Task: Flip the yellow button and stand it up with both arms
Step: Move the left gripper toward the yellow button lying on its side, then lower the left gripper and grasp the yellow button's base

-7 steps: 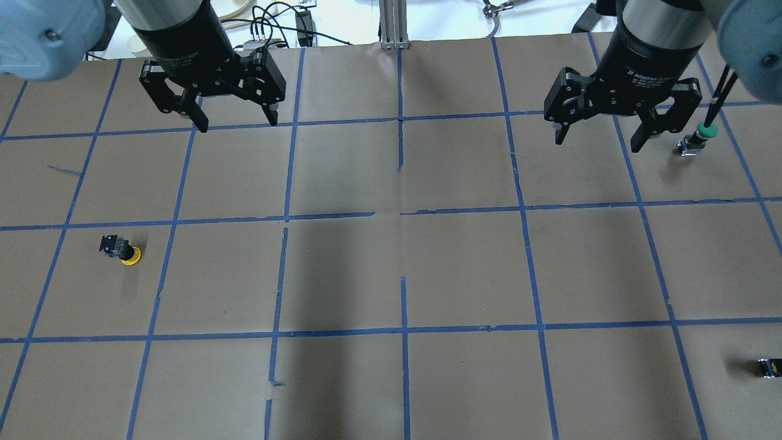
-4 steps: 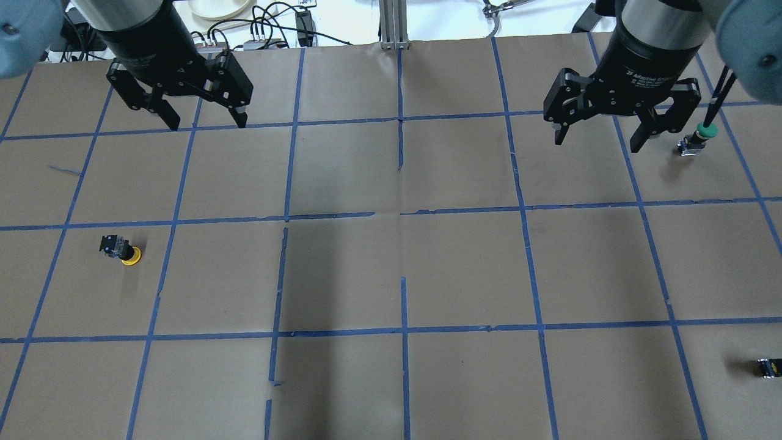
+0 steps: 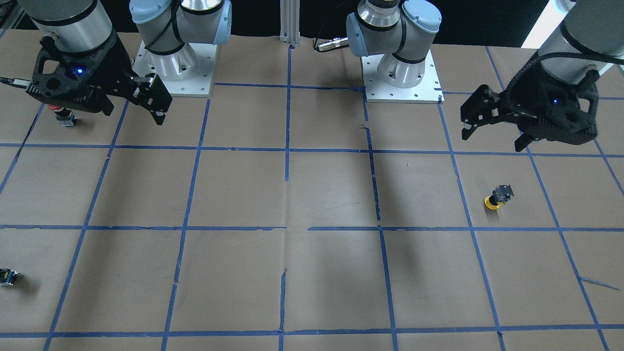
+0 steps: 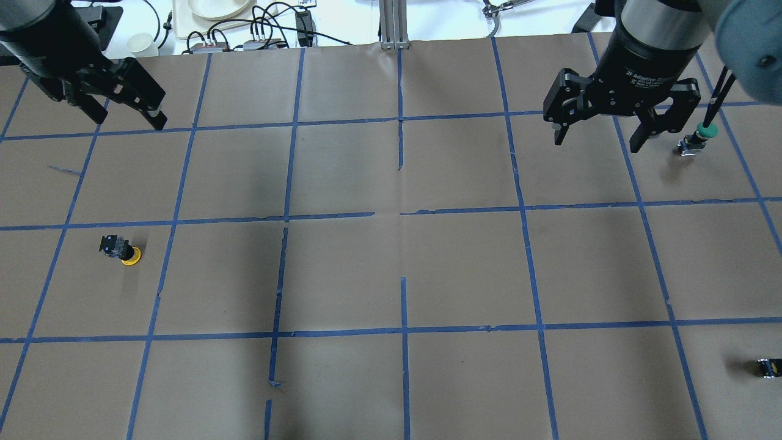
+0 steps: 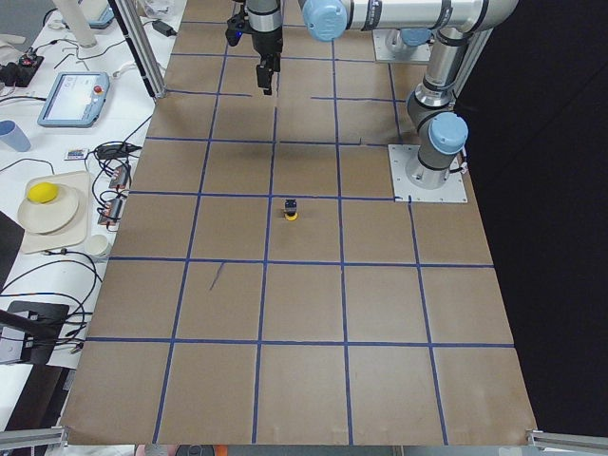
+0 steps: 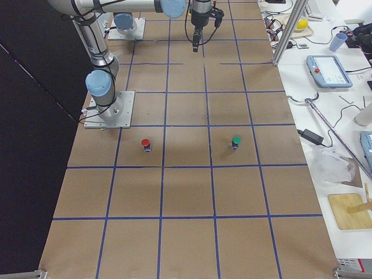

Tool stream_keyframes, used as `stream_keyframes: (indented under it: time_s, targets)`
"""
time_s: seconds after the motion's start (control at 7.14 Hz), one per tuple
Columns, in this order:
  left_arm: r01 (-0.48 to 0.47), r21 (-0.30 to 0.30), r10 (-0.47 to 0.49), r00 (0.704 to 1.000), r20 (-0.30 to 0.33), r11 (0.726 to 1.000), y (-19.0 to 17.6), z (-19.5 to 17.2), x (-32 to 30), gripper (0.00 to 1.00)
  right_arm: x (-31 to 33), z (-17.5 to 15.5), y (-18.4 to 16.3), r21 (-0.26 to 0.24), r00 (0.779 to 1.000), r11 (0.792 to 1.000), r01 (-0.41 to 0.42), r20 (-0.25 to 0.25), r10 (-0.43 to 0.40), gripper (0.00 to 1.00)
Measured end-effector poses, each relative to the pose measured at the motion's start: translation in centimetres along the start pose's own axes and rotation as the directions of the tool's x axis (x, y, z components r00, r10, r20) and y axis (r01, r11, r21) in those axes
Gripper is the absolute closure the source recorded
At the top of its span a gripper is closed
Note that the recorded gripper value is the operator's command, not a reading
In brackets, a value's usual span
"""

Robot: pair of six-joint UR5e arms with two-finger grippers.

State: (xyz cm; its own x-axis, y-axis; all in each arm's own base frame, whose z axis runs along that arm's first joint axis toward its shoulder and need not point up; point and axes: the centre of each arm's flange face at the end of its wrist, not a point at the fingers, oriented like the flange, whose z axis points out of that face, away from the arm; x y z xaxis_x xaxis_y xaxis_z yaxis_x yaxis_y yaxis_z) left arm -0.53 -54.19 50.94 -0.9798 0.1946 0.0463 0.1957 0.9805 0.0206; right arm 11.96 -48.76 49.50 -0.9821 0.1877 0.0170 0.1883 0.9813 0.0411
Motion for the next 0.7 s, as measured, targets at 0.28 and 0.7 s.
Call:
stream_keyframes:
  time_s: [0.28,0.7]
  targets:
    - [-0.037,-0.009,0.036,0.999,-0.013,0.999,0.4,1.0,-5.2,0.01,0.0,0.2,0.1,-0.006,1.0,1.0,-0.001,-0.003,0.001,0.0]
    - [0.038,-0.06,-0.041,0.998,-0.046,0.997,0.7,4.1,-9.5,0.02,0.0,0.4,-0.3,0.009,1.0,1.0,0.0,0.005,0.0,0.0]
